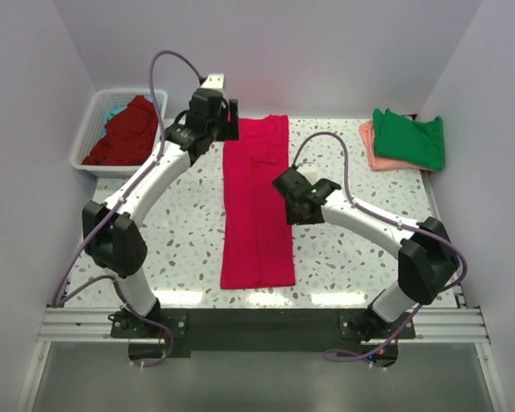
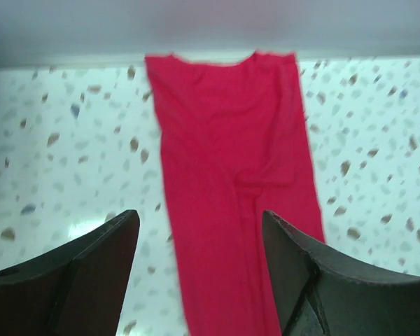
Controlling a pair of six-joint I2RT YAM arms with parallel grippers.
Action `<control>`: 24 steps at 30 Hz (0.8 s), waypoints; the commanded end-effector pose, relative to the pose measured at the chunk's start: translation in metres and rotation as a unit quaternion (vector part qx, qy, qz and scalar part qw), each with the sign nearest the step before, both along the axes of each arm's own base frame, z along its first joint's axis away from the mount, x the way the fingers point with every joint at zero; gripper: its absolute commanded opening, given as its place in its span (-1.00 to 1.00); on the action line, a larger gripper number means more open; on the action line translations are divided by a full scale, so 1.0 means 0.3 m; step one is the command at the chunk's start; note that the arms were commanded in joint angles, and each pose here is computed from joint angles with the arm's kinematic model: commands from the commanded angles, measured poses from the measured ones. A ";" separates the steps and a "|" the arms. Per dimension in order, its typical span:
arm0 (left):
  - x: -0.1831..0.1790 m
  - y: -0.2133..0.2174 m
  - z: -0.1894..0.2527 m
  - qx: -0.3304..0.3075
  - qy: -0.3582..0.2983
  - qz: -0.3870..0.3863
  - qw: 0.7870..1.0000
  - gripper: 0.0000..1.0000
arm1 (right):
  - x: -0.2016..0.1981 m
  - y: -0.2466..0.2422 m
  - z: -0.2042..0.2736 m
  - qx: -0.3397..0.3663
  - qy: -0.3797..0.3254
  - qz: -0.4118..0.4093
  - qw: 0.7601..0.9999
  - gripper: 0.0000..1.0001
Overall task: Fold and stack the t-shirts
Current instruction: Fold the tshirt
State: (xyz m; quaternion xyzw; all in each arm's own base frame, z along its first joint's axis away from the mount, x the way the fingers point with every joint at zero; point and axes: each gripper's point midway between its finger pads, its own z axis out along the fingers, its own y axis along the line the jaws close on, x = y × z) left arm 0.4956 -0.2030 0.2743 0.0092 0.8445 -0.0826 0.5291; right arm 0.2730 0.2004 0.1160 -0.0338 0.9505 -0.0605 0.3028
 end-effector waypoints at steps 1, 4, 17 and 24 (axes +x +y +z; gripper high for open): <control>-0.226 0.126 -0.257 0.037 0.129 0.030 0.991 0.49 | 0.029 -0.005 -0.029 0.065 0.017 -0.005 0.998 0.15; -0.344 0.169 -0.273 0.012 0.140 0.036 0.989 0.48 | 0.031 -0.020 -0.045 0.072 0.029 -0.002 0.997 0.15; -0.690 0.125 -0.468 -0.114 0.232 -0.034 0.965 0.18 | 0.001 -0.008 -0.100 0.115 0.065 0.024 0.991 0.05; -0.855 0.082 -0.522 -0.181 0.284 -0.069 0.939 -0.02 | -0.042 -0.018 -0.113 0.116 0.088 0.037 0.989 0.05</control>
